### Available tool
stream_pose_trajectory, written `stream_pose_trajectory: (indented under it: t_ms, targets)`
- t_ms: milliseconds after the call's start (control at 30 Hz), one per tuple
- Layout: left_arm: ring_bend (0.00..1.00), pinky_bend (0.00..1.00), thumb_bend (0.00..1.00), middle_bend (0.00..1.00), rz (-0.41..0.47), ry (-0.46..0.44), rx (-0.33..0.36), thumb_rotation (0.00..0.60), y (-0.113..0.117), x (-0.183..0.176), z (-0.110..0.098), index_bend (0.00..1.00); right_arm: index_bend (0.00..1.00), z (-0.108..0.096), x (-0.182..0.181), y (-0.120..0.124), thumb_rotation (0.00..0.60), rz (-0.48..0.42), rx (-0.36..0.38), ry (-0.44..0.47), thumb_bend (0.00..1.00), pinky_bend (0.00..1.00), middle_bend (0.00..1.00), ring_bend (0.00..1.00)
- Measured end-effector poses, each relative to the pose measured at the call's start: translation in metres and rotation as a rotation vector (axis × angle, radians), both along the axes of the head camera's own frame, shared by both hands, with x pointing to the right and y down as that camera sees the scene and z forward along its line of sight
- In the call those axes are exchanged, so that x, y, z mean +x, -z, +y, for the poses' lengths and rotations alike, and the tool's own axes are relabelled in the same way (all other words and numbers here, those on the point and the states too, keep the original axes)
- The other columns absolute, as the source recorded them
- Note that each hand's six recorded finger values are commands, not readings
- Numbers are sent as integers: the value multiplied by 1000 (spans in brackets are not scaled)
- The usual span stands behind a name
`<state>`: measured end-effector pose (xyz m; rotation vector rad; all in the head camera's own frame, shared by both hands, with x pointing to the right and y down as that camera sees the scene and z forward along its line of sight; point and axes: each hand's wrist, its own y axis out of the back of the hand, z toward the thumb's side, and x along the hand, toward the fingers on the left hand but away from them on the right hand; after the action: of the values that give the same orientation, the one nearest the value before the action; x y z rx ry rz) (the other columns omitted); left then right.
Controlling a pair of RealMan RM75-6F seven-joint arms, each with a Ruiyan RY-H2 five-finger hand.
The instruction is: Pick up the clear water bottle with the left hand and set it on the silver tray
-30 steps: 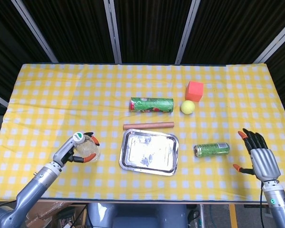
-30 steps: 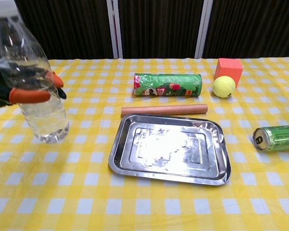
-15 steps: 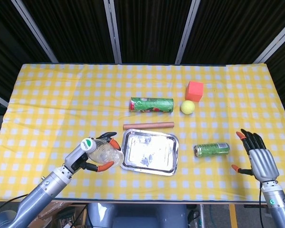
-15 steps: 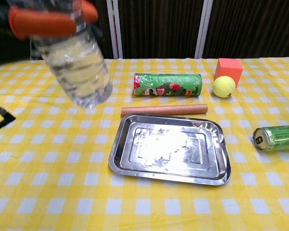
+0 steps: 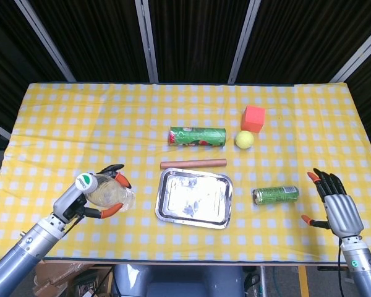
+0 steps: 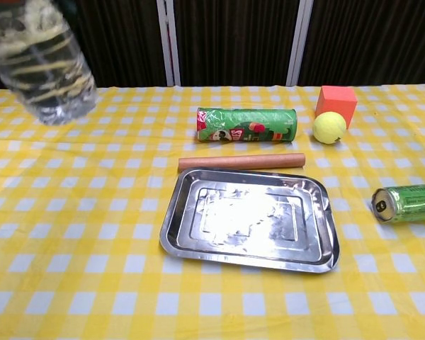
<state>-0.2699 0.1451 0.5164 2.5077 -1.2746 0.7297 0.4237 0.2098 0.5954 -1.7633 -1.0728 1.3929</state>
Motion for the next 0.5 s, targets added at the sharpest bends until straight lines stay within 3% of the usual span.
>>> stream_pose_trajectory:
  t_ms: [167,267,400,500]
  targets:
    - [82,23,454,554,-78,53,-58,600,-52,-37,8,614,10,0,0,-3,600,9,-8,-1,50,0,0,0]
    - [82,23,454,555,-77,103,-72,600,-76,-53,14,614,9,1,-1,-4,600,8,-10,4,50,0,0,0]
    - [82,23,454,560,-5,149,-40,600,-81,-47,15,618,10,1,-4,-6,600,9,-14,14,49,0,0,0]
    - [82,23,455,561,20,124,-14,600,-82,-33,14,621,10,2,-6,-8,600,11,-20,19,49,0,0,0]
